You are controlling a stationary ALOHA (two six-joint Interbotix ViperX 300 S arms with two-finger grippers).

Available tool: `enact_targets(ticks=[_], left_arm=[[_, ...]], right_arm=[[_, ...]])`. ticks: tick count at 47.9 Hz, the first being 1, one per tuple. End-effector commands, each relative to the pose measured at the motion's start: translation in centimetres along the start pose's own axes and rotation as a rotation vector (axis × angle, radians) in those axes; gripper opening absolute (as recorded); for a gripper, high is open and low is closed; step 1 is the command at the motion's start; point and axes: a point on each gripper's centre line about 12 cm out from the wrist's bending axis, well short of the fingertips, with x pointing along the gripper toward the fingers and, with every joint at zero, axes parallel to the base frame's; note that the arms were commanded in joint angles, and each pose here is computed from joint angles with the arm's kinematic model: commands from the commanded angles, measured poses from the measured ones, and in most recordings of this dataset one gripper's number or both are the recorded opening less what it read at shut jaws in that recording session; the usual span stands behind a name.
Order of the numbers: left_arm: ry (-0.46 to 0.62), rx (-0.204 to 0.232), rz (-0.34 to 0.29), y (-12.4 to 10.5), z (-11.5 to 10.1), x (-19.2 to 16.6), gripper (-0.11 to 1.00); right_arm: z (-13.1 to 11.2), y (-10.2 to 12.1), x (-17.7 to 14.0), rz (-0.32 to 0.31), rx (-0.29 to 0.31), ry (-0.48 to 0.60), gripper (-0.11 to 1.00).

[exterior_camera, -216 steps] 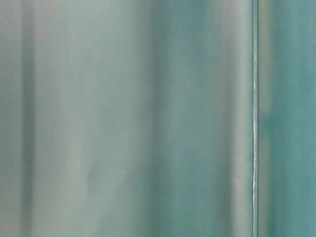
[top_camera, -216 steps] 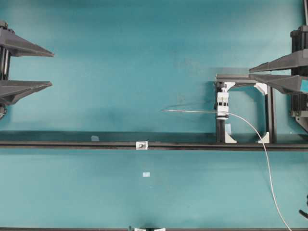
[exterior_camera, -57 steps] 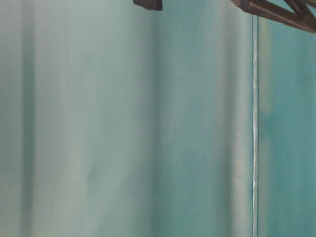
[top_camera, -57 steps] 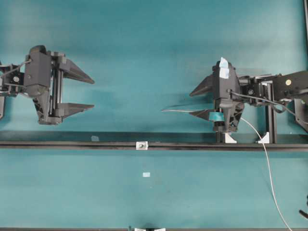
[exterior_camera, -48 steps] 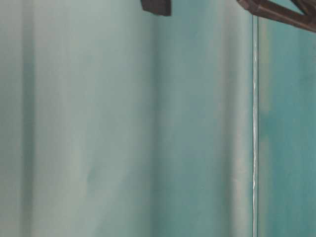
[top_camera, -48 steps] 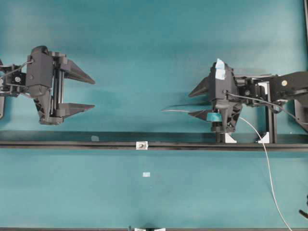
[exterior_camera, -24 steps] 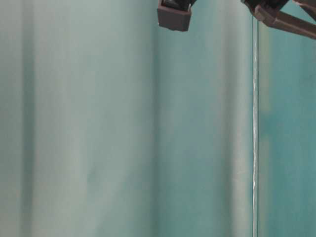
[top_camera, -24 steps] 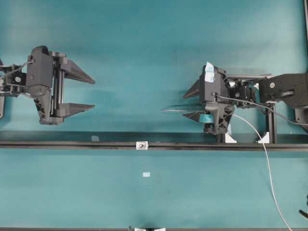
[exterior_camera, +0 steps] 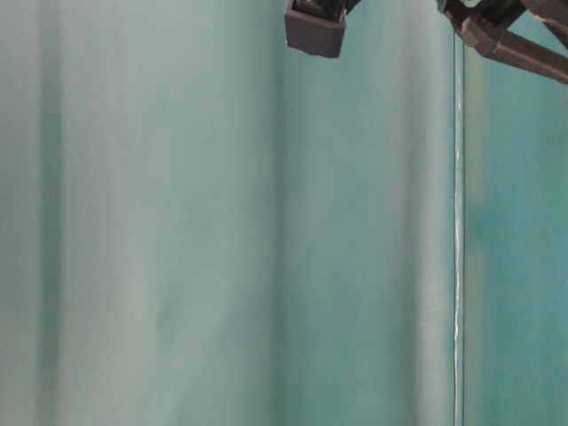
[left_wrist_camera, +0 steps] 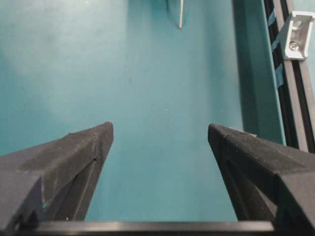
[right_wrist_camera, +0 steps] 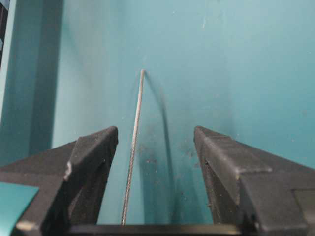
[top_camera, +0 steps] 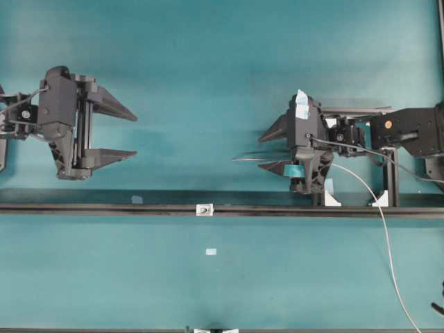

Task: Insert the wire through the hole in the metal fitting marked with a red label. (retake)
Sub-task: 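Close the right gripper on the grey wire near its free end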

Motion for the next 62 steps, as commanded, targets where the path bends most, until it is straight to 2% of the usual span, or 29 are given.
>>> enact_targets(ticks=[1,17,32,38,45,48,62], left_arm=[[-0.029,-0.005,0.003,0.07,0.74,0.05,0.61],[-0.031,-0.005,0.003,0.07,0.72,0.03,0.61],[-0.031,-0.006,0.003,0.08,0.72,0.03,0.61],[-0.029,-0.006,0.003,0.08,0.65,0.02,0.61],[-0.031,-0.005,0.003,0.07,0.72,0.03,0.61],[-0.029,-0.005,0.003,0.07,0.65,0.02,0.61],[-0.031,-0.005,0.003,0.07,0.72,0.03,0.61]], right_arm=[[0.86,0.25,-0.04,0.01,-0.001,-0.039,0.7],[0.71,0.22,0.33,0.009,-0.001,-0.034,0.68],[0.73,0.22,0.33,0.009,-0.002,-0.036,0.56],[0.67,0.21,0.32,0.009,-0.005,-0.034,0.43],[0.66,0.22,0.32,0.01,-0.01,-0.034,0.13],[0.6,0.21,0.3,0.01,-0.013,-0.032,0.03],[0.58,0.21,0.3,0.01,-0.013,-0.031,0.02]])
